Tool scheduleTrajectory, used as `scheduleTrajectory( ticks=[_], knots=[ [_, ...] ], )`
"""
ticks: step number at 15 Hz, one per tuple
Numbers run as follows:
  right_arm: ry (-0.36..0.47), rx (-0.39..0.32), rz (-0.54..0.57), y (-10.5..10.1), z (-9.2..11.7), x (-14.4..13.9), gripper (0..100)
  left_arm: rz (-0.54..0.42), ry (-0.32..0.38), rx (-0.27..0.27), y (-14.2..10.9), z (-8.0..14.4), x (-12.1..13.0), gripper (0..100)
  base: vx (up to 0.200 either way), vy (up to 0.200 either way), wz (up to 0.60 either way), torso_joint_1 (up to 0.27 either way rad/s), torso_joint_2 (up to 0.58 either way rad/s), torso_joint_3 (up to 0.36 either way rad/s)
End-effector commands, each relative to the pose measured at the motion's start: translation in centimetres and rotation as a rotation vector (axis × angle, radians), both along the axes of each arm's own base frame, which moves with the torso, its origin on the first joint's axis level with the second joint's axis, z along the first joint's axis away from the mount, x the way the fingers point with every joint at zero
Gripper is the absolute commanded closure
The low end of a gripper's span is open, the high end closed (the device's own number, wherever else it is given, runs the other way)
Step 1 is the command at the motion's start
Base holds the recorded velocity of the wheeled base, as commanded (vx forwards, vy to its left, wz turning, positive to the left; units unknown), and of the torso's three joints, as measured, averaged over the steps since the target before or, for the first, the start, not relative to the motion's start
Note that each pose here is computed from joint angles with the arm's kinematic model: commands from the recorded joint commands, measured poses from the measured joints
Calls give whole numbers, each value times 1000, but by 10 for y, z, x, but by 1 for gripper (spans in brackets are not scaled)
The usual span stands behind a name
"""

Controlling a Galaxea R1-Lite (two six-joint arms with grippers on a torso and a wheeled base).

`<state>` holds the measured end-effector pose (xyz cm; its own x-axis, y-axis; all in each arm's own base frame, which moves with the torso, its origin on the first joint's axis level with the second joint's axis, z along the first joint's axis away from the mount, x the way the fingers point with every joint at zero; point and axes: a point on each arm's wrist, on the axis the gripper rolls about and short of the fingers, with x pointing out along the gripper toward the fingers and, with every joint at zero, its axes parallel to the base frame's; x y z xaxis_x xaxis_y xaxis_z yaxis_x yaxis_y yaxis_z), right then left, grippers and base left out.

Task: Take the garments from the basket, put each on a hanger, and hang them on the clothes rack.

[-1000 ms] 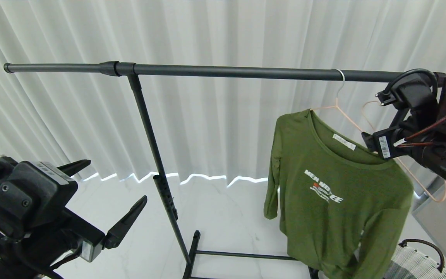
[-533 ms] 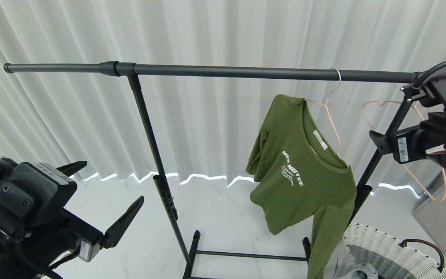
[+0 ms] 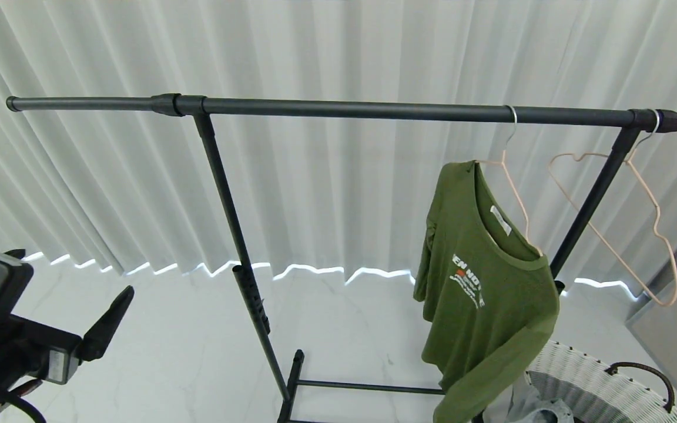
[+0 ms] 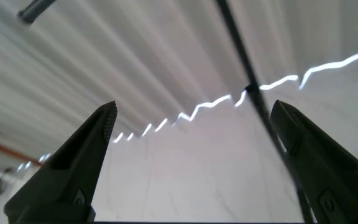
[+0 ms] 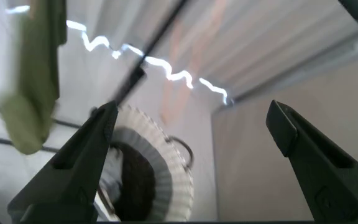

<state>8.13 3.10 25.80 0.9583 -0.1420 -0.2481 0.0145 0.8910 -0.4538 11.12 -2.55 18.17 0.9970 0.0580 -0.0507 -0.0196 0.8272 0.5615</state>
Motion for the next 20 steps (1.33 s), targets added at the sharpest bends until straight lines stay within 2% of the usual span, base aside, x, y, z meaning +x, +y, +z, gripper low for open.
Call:
scheduleTrajectory(
  ticks=[1,5,7,10,18,20],
  knots=[
    [-63,36,-57,-22,-7,-34,0,99,13,3,14,-13,-12,0,0,0,0,0,0,0],
    [-68,36,-88,-26,-13,-39,0,315,73,13,35,-29,-16,0,0,0,0,0,0,0],
    [-68,36,-92,-27,-13,-39,0,381,89,12,41,-31,-17,0,0,0,0,0,0,0],
    [-57,29,-93,-26,-14,-37,0,397,103,13,43,-32,-19,0,0,0,0,0,0,0],
    [-31,18,-108,-24,-16,-30,0,396,123,9,43,-34,-16,0,-200,0,0,4,1,2],
    [-23,15,-128,-24,-18,-30,0,401,138,6,44,-36,-15,0,0,0,0,0,0,0]
  ],
)
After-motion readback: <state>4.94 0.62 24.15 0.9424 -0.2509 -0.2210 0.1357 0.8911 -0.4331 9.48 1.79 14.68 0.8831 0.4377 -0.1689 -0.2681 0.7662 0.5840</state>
